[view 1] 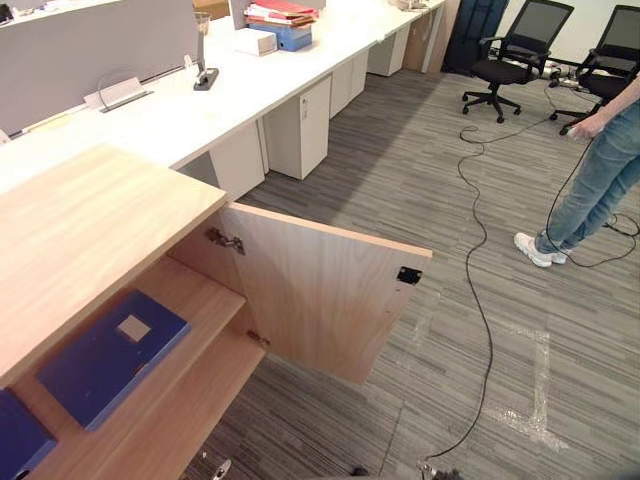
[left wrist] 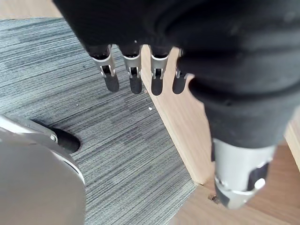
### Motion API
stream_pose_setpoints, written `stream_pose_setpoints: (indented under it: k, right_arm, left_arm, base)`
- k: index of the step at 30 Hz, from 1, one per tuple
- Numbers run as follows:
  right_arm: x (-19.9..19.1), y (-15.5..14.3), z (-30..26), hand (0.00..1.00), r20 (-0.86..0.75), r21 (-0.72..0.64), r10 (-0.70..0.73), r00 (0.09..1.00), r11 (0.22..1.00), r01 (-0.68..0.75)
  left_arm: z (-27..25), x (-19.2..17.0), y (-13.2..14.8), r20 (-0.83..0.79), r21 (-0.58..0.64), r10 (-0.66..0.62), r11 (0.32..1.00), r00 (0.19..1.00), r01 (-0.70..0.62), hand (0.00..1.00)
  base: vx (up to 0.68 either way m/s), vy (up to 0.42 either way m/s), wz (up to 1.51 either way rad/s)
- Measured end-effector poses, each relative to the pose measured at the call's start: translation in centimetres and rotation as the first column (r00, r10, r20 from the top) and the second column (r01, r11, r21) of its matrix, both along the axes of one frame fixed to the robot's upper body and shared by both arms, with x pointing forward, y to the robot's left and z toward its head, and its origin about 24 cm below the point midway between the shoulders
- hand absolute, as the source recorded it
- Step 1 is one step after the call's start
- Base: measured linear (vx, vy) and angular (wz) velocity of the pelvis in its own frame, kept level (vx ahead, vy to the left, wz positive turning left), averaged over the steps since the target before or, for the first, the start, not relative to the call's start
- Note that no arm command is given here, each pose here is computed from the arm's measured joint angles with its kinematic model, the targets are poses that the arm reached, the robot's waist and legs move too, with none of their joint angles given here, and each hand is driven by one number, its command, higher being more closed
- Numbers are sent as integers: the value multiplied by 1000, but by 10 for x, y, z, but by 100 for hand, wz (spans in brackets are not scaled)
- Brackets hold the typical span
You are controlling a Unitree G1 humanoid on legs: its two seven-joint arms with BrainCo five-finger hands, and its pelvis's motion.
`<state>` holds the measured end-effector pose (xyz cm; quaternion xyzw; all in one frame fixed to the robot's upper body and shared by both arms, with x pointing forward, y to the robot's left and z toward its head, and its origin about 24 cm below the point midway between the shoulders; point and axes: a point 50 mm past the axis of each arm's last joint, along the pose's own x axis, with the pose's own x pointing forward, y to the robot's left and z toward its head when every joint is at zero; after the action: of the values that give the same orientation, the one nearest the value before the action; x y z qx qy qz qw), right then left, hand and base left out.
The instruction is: Walk over to the cabinet, pick up the folder, carry it to the office cabinet, place the folder inside the office cabinet, then close the office cabinet door
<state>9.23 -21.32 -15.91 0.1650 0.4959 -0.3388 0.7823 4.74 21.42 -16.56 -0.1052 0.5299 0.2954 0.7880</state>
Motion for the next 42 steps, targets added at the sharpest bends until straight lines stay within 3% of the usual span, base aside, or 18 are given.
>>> stream_pose_setpoints:
  k: [5, 11, 25, 34, 36, 39, 42]
  right_arm:
    - [90, -49, 59, 0, 319, -226, 66, 945, 974, 8]
    - [158, -87, 128, 0, 495, -421, 215, 842, 907, 15]
    - [242, -52, 179, 0, 526, -473, 420, 739, 867, -156]
    - [277, -26, 221, 0, 525, -568, 583, 620, 782, -254]
    - [279, -23, 224, 0, 494, -604, 637, 591, 741, -294]
    - [281, -21, 232, 0, 382, -701, 768, 514, 604, -380]
    - [282, -17, 243, 0, 181, -806, 908, 378, 358, -471]
  left_arm:
    - [1, -2, 4, -18, 19, -73, 997, 997, 74, 0]
    - [2, -9, 13, -45, 40, -118, 992, 992, 120, 0]
    - [1, -4, 1, -15, -3, -164, 986, 986, 164, 0]
    - [0, -13, 2, -34, -5, -142, 990, 989, 142, 0]
    - [0, -16, 3, -40, -6, -127, 992, 991, 127, 0]
    - [0, -18, 5, -42, -1, -104, 995, 994, 104, 0]
    - [1, -21, 10, -50, 12, -87, 996, 995, 87, 0]
  base:
    - [-64, 58, -13]
    - [-15, 7, -3]
    - [-37, 8, 11]
    - [-53, 10, 3]
    - [-11, 18, -1]
    - [-21, 11, 0]
    - [-23, 0, -1]
